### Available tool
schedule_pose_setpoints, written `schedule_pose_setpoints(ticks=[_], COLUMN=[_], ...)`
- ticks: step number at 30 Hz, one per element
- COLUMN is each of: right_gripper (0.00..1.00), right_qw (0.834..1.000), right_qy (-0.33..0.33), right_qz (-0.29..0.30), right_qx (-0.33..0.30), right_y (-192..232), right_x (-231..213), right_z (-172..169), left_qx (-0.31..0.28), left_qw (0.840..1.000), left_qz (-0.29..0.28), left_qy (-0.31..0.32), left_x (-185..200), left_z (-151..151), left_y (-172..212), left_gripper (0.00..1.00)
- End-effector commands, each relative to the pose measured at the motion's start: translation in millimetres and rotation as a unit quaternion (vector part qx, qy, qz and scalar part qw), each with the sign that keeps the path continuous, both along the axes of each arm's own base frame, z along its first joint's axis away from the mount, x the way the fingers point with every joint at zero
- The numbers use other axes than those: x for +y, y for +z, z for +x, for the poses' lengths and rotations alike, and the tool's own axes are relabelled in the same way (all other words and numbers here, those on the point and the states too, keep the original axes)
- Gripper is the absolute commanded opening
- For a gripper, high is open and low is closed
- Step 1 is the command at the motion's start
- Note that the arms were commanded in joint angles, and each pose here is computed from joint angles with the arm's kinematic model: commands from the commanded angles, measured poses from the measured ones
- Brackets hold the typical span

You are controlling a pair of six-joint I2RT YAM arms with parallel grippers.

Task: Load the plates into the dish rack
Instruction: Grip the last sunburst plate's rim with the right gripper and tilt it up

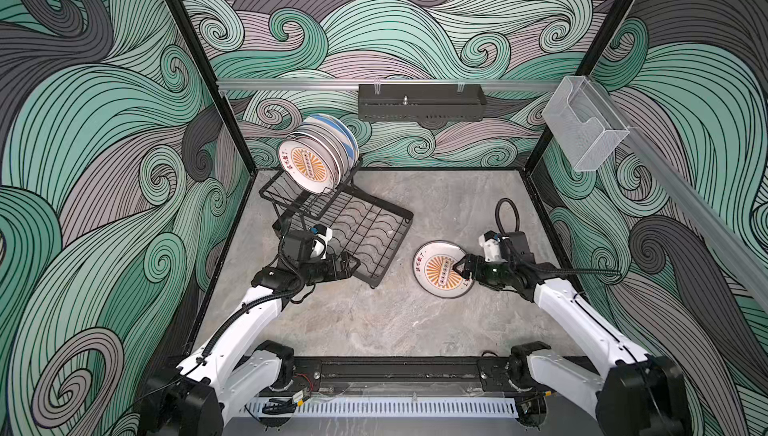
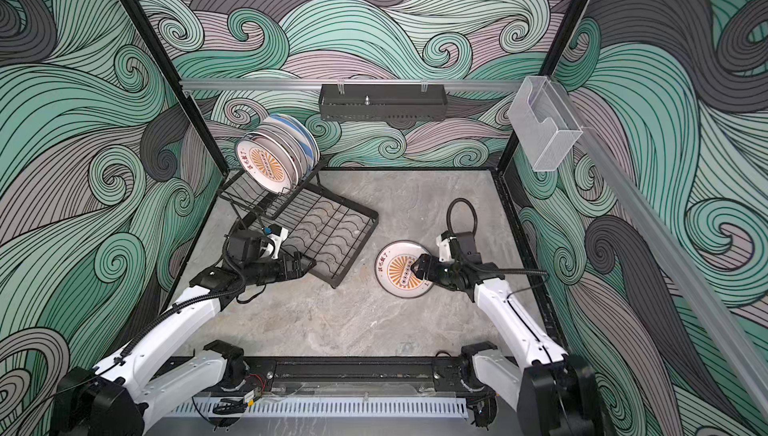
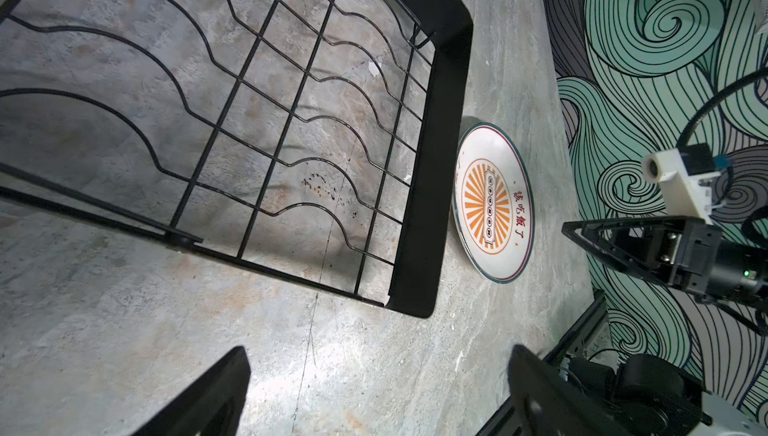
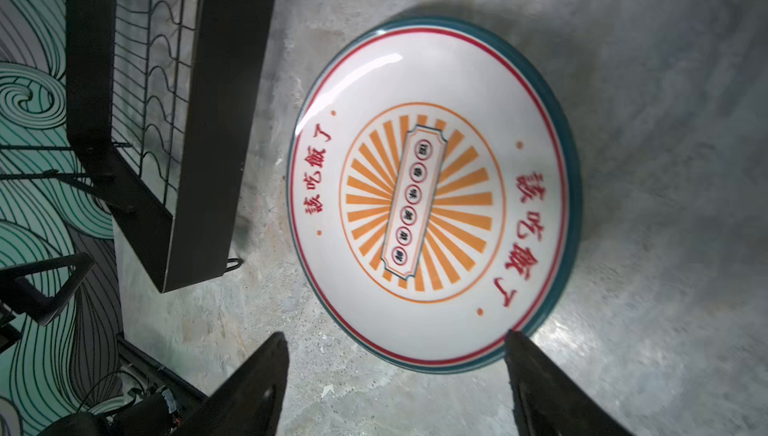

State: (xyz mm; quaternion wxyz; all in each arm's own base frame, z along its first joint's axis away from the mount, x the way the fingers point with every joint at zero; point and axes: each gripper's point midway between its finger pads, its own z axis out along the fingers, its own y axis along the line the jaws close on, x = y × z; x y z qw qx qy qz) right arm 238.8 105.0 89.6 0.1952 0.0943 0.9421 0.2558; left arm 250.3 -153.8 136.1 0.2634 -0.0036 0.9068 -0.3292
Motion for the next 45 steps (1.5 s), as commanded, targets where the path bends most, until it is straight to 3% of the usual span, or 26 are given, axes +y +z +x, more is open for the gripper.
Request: schedule_pose_setpoints(ticks=[1, 9, 16, 28, 36, 45], right_gripper=[0.80, 0.76, 0.72, 0.63, 0.48, 0.38], right_qw=[0.999, 0.994, 0.989, 0.985, 0.985, 0.986], right_qy=[-0.040, -0.067, -0.094, -0.103, -0.102, -0.103], right_qz=[0.001, 0.065, 0.108, 0.132, 0.127, 0.113], right_qx=[0.034, 0.056, 0.023, 0.042, 0.060, 0.070], right_y=[-16.5, -39.9, -43.3, -63.4, -73.2, -76.8], right_x=[-14.9, -13.0, -15.7, -18.0, -18.4, -21.6], right_z=[-13.2, -10.1, 5.4, 10.7, 9.2, 7.3], left_qx=[-0.011, -0.011, -0.010, -0.005, -0.009, -0.011], left_qw=[1.000, 1.000, 1.000, 1.000, 1.000, 1.000], left_qz=[-0.007, -0.008, -0.006, -0.004, 0.002, 0.006], left_qy=[-0.010, -0.010, -0.009, -0.008, -0.003, 0.001], left_x=[-5.2, -5.2, -4.6, -4.2, -1.7, 0.2], left_z=[4.7, 3.5, 3.5, 3.8, 3.9, 3.7], left_y=[10.7, 10.5, 10.4, 8.6, 10.6, 15.8], left_gripper=[0.99, 0.99, 0.99, 0.99, 0.99, 0.99])
